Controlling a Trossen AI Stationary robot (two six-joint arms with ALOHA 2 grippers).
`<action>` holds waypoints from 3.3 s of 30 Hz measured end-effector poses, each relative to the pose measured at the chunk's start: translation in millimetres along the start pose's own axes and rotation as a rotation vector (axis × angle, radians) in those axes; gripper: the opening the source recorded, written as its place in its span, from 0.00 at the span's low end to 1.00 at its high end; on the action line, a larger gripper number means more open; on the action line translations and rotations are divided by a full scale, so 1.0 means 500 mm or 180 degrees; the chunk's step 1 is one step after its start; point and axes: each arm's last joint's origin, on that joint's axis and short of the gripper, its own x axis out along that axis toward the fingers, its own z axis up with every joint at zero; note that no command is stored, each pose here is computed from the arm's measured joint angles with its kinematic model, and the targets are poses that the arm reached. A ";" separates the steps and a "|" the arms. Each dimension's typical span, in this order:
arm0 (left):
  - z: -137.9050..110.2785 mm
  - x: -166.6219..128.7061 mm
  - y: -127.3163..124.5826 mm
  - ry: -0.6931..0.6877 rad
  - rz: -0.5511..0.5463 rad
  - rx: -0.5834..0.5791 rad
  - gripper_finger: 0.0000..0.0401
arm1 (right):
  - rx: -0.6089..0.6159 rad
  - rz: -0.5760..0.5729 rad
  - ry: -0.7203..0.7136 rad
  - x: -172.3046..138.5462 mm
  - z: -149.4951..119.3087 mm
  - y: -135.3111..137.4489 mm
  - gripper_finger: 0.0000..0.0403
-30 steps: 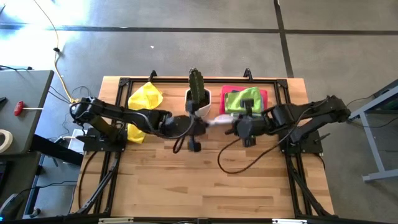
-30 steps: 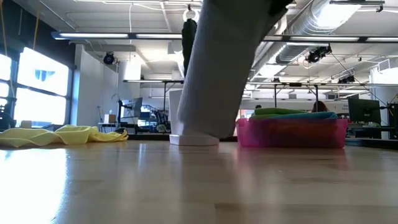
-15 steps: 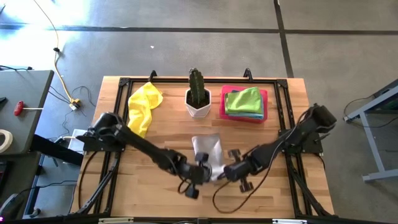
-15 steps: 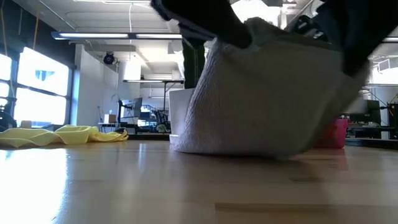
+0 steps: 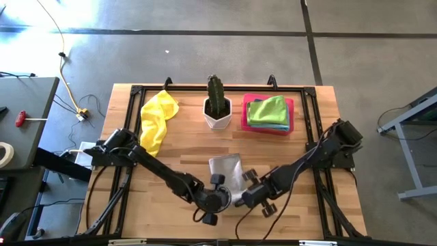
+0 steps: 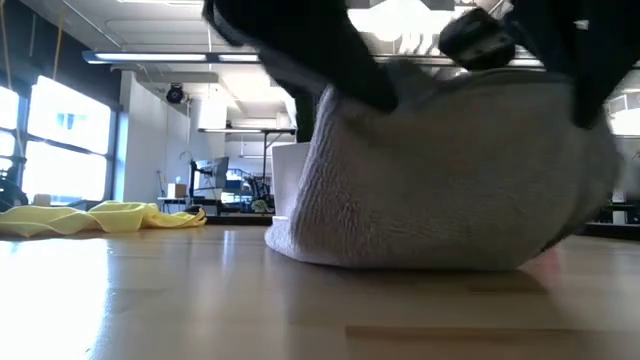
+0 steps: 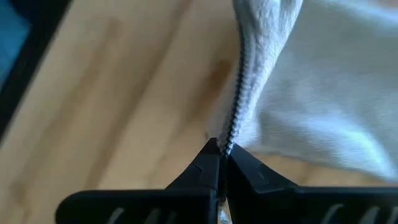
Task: Fold microfiber towels
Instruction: Fold the gray towel, then put the gray towel into the pink laundry bin
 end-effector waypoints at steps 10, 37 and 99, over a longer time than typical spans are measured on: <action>-0.039 -0.005 0.049 0.0531 0.1159 0.0045 0.00 | -0.0148 -0.0485 0.0208 0.016 -0.013 -0.113 0.00; -0.062 -0.003 0.146 0.1076 0.1652 -0.0075 0.10 | 0.0047 -0.0694 0.0350 0.048 -0.039 -0.270 0.18; -0.135 -0.108 -0.080 0.1468 0.1085 0.0194 0.32 | 0.0241 -0.1260 -0.1111 0.128 -0.013 -0.001 0.46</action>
